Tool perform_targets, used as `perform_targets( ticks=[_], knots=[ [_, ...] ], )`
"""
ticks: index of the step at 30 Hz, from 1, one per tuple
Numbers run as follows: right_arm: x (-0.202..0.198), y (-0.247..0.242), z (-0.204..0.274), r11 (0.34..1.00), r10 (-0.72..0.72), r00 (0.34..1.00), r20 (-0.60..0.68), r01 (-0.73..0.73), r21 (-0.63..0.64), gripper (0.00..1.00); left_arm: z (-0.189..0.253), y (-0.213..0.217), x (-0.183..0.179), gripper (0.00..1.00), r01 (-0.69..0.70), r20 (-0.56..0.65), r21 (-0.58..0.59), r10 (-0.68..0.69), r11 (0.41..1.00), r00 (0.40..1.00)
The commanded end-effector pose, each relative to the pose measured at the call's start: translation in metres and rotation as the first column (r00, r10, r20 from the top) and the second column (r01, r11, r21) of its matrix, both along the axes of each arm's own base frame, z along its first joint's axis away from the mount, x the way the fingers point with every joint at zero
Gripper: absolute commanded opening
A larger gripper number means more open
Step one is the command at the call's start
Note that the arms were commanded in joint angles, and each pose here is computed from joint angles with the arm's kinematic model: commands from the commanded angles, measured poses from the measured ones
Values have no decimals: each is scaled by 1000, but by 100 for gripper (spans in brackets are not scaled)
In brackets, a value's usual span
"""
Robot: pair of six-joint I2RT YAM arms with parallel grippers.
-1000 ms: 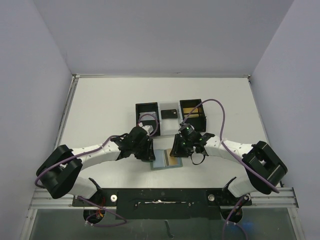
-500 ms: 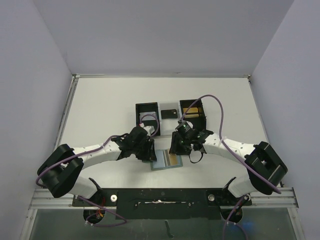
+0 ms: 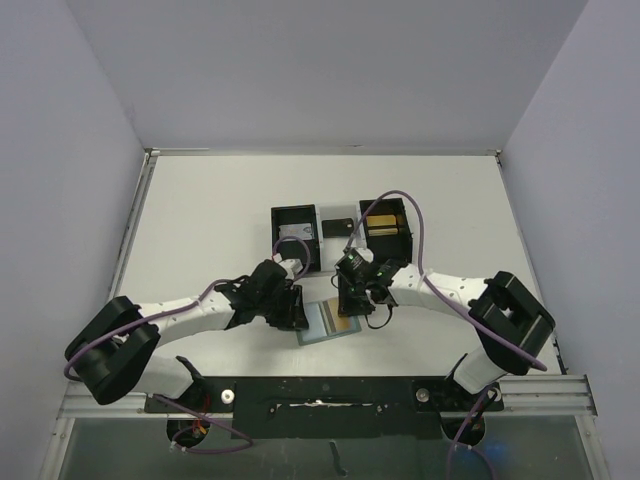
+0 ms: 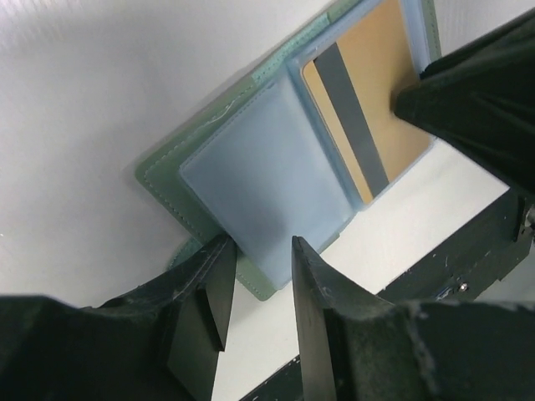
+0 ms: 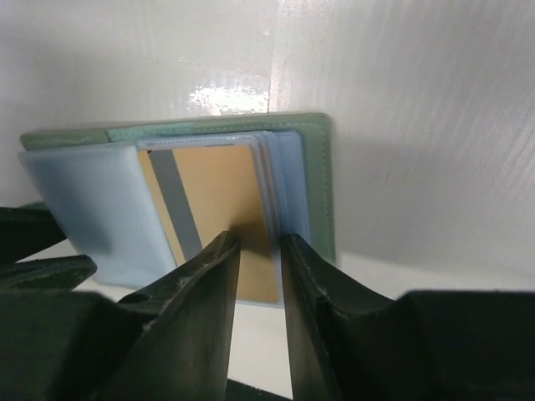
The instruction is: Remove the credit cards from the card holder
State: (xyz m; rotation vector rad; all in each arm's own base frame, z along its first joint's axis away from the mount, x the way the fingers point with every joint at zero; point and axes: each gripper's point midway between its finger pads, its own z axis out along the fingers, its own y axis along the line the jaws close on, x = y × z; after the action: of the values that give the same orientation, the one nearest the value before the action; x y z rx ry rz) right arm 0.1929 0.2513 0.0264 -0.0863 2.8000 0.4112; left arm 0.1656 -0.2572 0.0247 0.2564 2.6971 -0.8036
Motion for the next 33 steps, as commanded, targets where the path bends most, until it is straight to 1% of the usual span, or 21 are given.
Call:
perform_targets(
  ticks=[1,3,6,10,11,14,16,17,20,22,28,31,33],
  knots=[
    [10,-3,10,997,-13,998,58,17,-71,27,3,0,-10,32,8,-6,-62,-8,998,1000],
    [11,-3,14,996,-11,997,72,18,-92,25,4,-1,-6,30,-1,2,-59,2,998,1000],
    [12,7,25,997,16,995,94,-9,-75,21,5,-2,-2,28,-6,14,-55,7,998,1000],
    [12,17,32,998,49,994,102,-45,-46,21,6,-4,0,26,-6,20,-58,7,998,1000],
    [12,16,31,998,40,994,101,-36,-48,23,6,-4,0,25,-6,22,-58,8,998,1000],
    [12,11,27,998,16,995,98,-9,-70,37,7,-1,0,25,-10,24,-50,12,999,1000],
    [13,11,25,997,14,995,97,-6,-80,50,8,0,0,26,-14,27,-50,16,999,1000],
    [14,11,24,997,16,995,96,-8,-83,55,8,0,0,26,-15,29,-51,16,999,999],
    [13,16,22,995,43,994,96,-34,-95,63,9,1,0,27,-16,31,-52,18,999,999],
    [14,18,19,993,55,994,93,-45,-106,64,9,1,0,27,-19,33,-54,21,998,999],
    [12,25,11,988,85,994,73,-75,-133,65,6,2,-1,27,-20,28,-54,22,998,999],
    [12,21,8,982,73,994,77,-58,-177,64,5,1,-1,27,-24,26,-58,25,998,999],
    [13,16,6,978,58,995,83,-40,-205,62,5,1,-1,27,-25,28,-60,27,998,999]
  ],
)
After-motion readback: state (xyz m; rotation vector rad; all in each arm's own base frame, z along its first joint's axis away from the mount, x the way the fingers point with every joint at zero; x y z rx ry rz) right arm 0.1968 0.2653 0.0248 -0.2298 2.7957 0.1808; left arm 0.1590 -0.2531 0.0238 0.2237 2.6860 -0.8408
